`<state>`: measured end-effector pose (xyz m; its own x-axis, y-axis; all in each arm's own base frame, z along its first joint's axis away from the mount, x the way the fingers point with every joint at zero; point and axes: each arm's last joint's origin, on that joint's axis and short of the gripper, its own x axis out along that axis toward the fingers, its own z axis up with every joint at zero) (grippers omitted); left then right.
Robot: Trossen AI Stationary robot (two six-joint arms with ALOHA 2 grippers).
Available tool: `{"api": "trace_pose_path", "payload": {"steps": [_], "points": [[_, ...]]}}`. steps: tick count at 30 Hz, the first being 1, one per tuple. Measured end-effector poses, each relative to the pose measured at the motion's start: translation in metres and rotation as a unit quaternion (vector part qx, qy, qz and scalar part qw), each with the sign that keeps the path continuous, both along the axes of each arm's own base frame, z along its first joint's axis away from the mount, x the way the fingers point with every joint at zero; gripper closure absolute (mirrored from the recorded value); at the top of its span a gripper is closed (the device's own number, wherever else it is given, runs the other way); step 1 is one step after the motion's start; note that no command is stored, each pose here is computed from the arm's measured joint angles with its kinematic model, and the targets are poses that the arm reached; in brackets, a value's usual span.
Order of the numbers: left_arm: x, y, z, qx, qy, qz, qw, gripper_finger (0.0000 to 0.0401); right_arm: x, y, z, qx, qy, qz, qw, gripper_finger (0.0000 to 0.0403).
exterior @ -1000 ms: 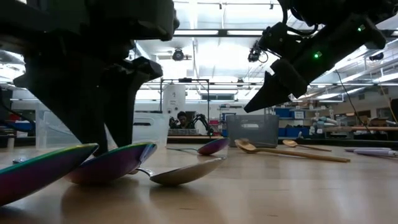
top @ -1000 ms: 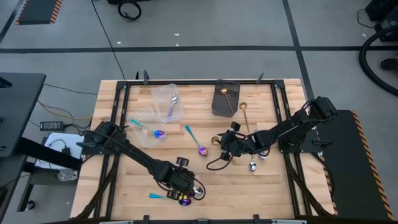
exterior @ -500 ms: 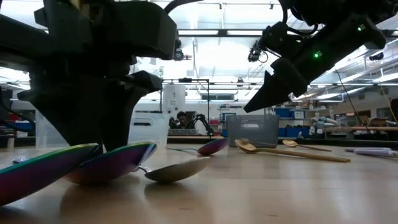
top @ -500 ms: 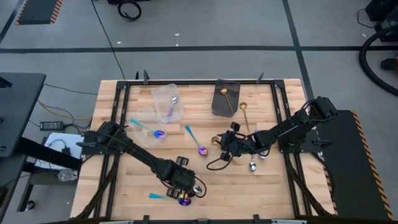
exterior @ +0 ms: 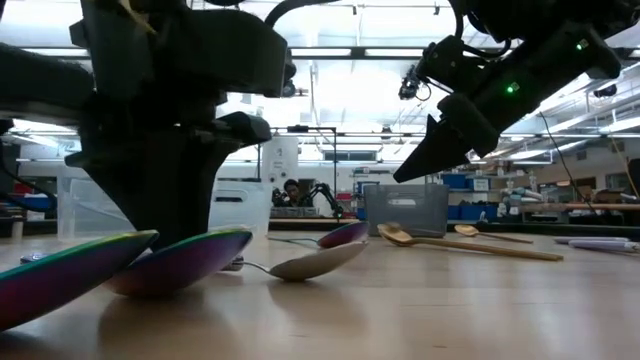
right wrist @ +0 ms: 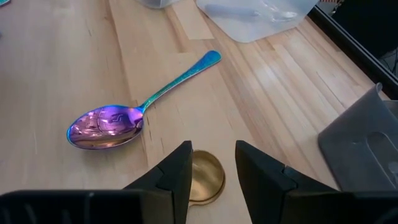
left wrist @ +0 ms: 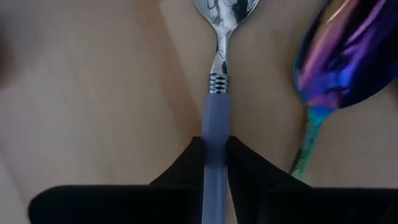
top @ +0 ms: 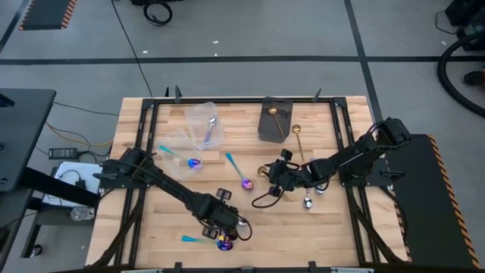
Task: Sort silverware by color (type)
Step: Put the purple spoon into the right transparent bin
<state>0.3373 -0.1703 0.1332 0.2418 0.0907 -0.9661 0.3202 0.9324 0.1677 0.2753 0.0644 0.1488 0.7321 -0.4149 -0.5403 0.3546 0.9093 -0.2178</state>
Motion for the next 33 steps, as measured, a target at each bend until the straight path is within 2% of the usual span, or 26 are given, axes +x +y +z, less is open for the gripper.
{"api": "trace_pose_path", "payload": {"steps": [3,5,7,17,20,24,28,33], "points": [[-0.003,0.004,0.01,0.019,-0.009,0.004,1.0,0.035,0.0,0.0,0.0,0.0,0.0,0.0,1.0,0.0271],[-0.005,0.008,0.02,0.021,-0.019,0.011,1.0,0.0379,0.0,0.0,0.0,0.0,0.0,0.0,1.0,0.0271],[-0.005,0.011,0.025,0.019,-0.023,0.022,0.999,0.0391,0.0,0.0,0.0,0.002,-0.001,0.0,1.0,0.0271],[-0.006,0.016,0.029,0.011,-0.019,0.048,0.999,0.0398,0.0,0.001,0.0,0.003,-0.001,0.0,1.0,0.0271],[0.002,0.014,0.031,-0.012,-0.055,0.066,0.996,0.0378,0.0,0.001,0.0,0.004,-0.003,-0.001,1.0,0.0271],[0.009,0.011,0.03,-0.032,-0.087,0.07,0.993,0.0328,0.0,0.001,0.0,0.006,-0.003,0.002,1.0,0.0271],[0.011,0.01,0.022,-0.031,-0.079,0.073,0.994,0.0285,0.0,0.002,0.0,0.008,-0.004,0.005,1.0,0.0271],[0.012,0.012,0.009,-0.023,-0.055,0.074,0.995,0.0268,0.001,0.003,0.001,0.012,-0.008,0.008,1.0,0.0271]]}}
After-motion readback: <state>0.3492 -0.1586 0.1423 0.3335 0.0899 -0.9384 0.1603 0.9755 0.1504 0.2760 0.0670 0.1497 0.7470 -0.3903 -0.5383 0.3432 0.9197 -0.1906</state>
